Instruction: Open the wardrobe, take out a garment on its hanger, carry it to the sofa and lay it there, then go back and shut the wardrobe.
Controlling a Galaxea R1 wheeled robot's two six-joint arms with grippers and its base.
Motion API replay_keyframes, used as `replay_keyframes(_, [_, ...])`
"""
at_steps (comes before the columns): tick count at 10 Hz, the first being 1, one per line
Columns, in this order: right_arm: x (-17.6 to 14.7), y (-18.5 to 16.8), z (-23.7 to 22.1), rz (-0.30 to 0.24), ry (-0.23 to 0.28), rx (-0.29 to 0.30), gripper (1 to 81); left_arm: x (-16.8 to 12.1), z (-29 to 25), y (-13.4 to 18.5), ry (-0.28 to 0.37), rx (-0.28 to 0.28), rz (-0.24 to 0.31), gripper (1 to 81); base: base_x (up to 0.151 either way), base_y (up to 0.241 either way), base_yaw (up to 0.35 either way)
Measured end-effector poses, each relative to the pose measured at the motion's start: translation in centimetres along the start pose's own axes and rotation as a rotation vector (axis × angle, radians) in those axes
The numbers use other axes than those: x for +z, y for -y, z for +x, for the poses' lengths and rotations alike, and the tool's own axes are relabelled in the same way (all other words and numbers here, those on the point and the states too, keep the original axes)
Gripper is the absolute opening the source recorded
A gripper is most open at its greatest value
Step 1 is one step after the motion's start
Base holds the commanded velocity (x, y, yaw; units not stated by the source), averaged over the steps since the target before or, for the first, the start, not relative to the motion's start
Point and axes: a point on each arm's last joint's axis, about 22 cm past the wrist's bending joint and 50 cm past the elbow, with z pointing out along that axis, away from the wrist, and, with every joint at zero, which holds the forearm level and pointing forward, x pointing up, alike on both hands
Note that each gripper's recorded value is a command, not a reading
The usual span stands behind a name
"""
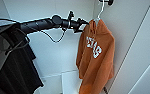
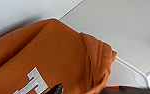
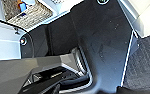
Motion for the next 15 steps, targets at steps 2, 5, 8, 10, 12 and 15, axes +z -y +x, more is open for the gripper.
replay_keyframes(2, [0.1, 0.0, 0.0, -0.008, 0.000, -0.002, 81.1, 0.2, 1.5, -0.6, -0.040, -0.089, -0.036, 81.1, 0.000, 0.000, 0.000])
replay_keyframes(5, [0.4, 1.1, -0.1, 0.005, 0.001, -0.002, 81.1, 0.2, 3.4, -4.0, -0.069, -0.114, -0.073, 81.1, 0.000, 0.000, 0.000])
replay_keyframes(8, [0.5, 0.8, -0.3, -0.006, 0.005, -0.003, 81.1, 1.8, 2.8, -7.9, -0.047, -0.128, -0.118, 81.1, 0.000, 0.000, 0.000])
replay_keyframes(10, [0.8, 1.3, -0.3, -0.013, 0.004, -0.005, 81.1, 2.4, 2.4, -8.1, -0.036, -0.153, -0.126, 81.1, 0.000, 0.000, 0.000])
replay_keyframes(12, [1.0, 1.6, -0.3, -0.020, 0.003, -0.006, 81.1, 2.7, 2.3, -8.3, -0.033, -0.165, -0.131, 81.1, 0.000, 0.000, 0.000])
replay_keyframes(15, [1.0, 1.3, -0.3, -0.028, 0.004, -0.007, 81.1, 3.3, 1.9, -9.4, -0.023, -0.245, -0.168, 81.1, 0.000, 0.000, 0.000])
